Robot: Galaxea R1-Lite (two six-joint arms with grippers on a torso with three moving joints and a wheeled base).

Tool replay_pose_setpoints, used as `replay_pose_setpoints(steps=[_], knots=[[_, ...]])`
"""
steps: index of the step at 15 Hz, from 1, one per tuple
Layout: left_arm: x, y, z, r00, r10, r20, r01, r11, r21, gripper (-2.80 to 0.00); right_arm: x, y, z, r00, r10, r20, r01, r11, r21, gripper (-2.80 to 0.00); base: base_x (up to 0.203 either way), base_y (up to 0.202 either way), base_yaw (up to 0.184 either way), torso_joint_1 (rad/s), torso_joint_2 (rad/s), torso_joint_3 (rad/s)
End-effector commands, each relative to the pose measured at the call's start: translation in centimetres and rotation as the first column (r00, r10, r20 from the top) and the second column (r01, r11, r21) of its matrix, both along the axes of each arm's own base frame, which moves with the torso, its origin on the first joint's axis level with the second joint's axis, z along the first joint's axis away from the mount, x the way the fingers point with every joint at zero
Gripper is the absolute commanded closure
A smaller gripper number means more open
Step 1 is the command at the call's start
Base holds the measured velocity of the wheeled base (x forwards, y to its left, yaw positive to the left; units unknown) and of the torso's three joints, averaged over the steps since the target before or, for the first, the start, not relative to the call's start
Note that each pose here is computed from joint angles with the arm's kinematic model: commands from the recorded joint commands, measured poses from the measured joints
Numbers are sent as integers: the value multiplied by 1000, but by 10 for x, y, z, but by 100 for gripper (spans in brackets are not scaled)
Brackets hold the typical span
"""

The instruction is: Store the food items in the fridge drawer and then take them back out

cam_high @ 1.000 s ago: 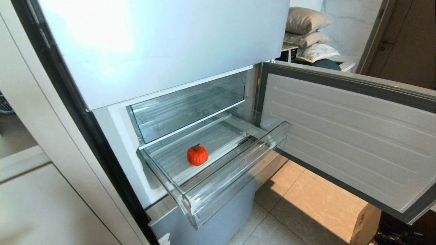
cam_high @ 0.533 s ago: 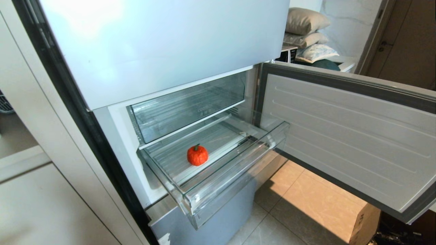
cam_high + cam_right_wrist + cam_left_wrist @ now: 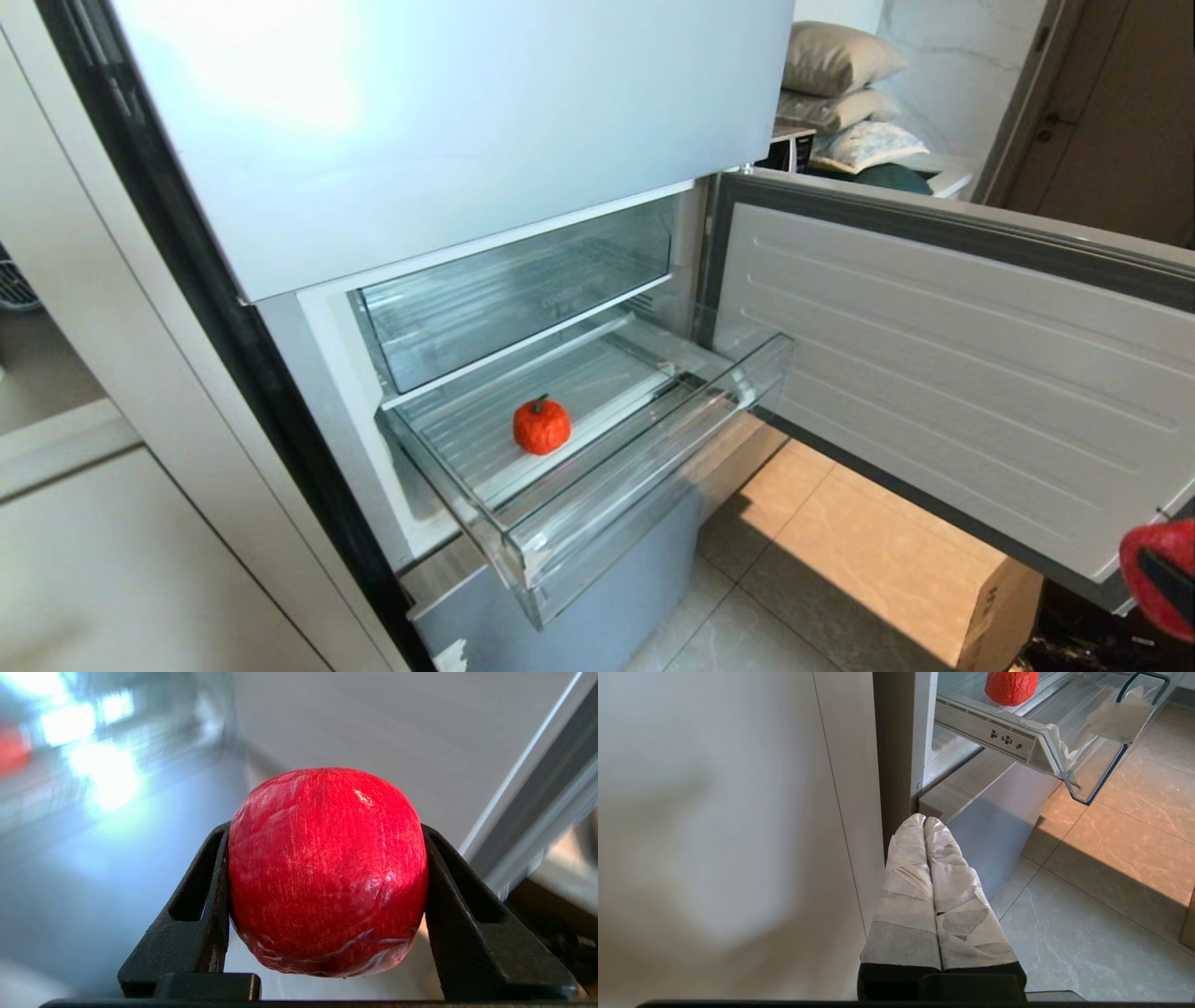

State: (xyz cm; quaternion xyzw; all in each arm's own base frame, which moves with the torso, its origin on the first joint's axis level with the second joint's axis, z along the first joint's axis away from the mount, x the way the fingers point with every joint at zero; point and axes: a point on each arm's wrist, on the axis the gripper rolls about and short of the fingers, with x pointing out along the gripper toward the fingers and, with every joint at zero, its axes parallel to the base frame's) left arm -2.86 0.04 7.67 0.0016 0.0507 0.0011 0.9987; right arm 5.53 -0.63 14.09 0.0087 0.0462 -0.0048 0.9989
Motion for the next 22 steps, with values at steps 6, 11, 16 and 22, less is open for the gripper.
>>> replay_pose_setpoints(steps=[6, 11, 16, 22], knots=[[0, 0, 0, 1000, 1, -1, -1, 1000, 0, 0, -73, 7, -65, 999, 51, 21, -47, 987, -151, 0, 0, 0, 0, 0, 0, 0], [0, 0, 0, 1000, -1, -1, 1, 1000, -1, 0, -78, 8, -66, 992, 91, 82, -76, 982, -175, 0, 0, 0, 0, 0, 0, 0], [0, 0, 0, 1000, -1, -1, 1, 1000, -1, 0, -78, 7, -66, 996, 40, 85, -32, 995, -94, 0, 0, 0, 0, 0, 0, 0], [0, 0, 0, 1000, 1, -1, -1, 1000, -1, 0, -78, 7, -66, 996, 37, 87, -29, 996, -90, 0, 0, 0, 17, 0, 0, -1]])
